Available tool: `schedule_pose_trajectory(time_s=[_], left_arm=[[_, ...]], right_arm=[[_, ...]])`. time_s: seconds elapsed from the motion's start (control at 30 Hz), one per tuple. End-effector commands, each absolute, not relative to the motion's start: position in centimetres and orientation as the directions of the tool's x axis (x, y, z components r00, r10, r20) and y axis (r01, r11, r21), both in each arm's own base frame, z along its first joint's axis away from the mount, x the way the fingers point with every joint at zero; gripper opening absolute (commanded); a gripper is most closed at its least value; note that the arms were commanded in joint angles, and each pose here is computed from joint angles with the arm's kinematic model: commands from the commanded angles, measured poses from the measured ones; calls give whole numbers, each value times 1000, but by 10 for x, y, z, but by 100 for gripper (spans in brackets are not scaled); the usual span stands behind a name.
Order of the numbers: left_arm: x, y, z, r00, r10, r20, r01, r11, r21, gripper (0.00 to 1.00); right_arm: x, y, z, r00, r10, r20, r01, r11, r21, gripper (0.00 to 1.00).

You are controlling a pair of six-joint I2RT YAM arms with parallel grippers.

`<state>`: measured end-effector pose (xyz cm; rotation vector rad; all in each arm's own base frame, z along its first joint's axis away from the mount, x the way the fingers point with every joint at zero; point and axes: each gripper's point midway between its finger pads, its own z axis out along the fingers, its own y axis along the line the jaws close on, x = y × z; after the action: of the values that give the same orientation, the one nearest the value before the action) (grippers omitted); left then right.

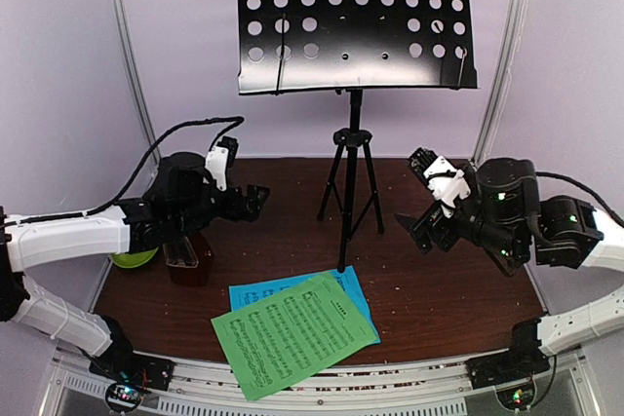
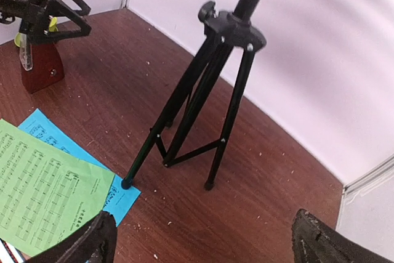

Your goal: Set up the instrument practice props

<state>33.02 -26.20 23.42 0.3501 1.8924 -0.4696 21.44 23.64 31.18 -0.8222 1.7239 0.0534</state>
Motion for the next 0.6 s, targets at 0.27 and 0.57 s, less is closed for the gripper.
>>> schedule_pose_trajectory(time_s=[0.27,0.57], left_arm=[[298,-365,225,-398,37,-916,644,723,-251,98],[284,-450,195,-402,62,-913,678,690,-252,89]], right_arm=[[275,216,240,-422,-123,-898,-545,827,143,98],[315,206,227,-481,-63,-875,-533,813,234,96]])
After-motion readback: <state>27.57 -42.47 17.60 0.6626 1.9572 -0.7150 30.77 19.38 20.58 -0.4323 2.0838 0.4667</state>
